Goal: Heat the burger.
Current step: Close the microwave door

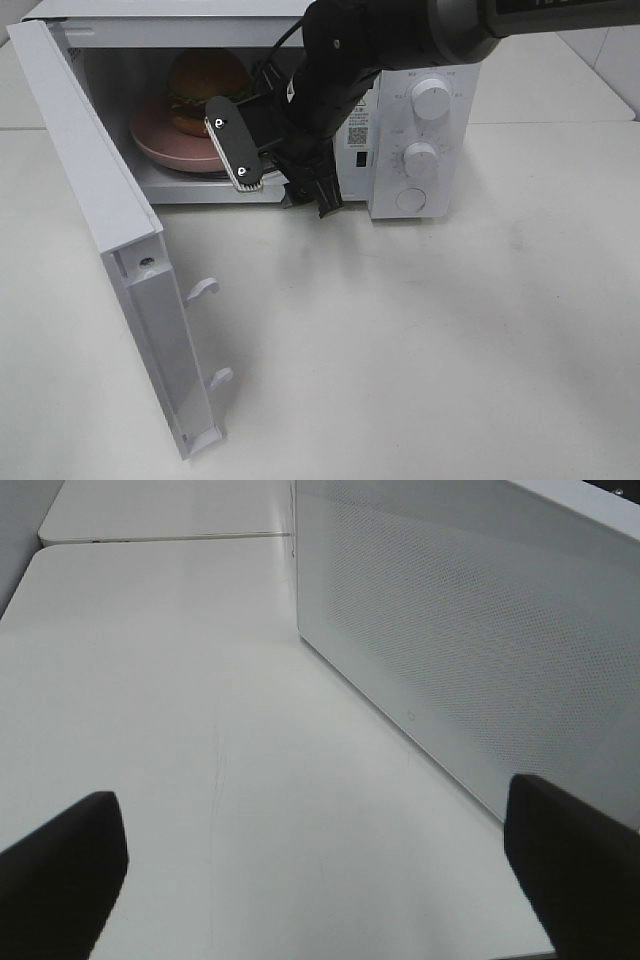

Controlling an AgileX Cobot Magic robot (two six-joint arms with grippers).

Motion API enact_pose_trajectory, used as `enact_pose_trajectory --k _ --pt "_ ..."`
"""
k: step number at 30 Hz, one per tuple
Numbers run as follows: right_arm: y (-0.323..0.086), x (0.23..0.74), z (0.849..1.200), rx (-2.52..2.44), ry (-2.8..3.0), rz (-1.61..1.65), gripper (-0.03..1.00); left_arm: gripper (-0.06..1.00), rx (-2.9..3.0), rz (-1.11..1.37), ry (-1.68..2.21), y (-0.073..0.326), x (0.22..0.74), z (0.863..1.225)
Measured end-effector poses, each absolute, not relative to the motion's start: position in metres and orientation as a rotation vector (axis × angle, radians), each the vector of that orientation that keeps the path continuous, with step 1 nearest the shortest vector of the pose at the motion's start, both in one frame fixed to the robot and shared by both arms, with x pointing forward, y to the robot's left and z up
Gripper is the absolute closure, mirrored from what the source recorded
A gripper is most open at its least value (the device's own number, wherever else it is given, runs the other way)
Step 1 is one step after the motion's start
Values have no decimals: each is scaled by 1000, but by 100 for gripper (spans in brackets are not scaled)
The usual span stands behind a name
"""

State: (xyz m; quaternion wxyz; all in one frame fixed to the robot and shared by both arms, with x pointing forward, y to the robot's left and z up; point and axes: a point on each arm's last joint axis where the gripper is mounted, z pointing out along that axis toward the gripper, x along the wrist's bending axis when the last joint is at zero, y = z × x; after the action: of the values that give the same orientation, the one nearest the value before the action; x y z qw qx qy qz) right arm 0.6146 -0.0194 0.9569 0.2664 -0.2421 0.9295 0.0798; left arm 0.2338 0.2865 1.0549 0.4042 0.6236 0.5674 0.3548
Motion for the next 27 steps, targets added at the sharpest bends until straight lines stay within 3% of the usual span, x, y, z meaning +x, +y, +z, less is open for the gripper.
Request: enact_pose_trajectory --k 27 --pt "-86 548 997 -182 2611 323 13 -1 1574 896 1433 287 234 1055"
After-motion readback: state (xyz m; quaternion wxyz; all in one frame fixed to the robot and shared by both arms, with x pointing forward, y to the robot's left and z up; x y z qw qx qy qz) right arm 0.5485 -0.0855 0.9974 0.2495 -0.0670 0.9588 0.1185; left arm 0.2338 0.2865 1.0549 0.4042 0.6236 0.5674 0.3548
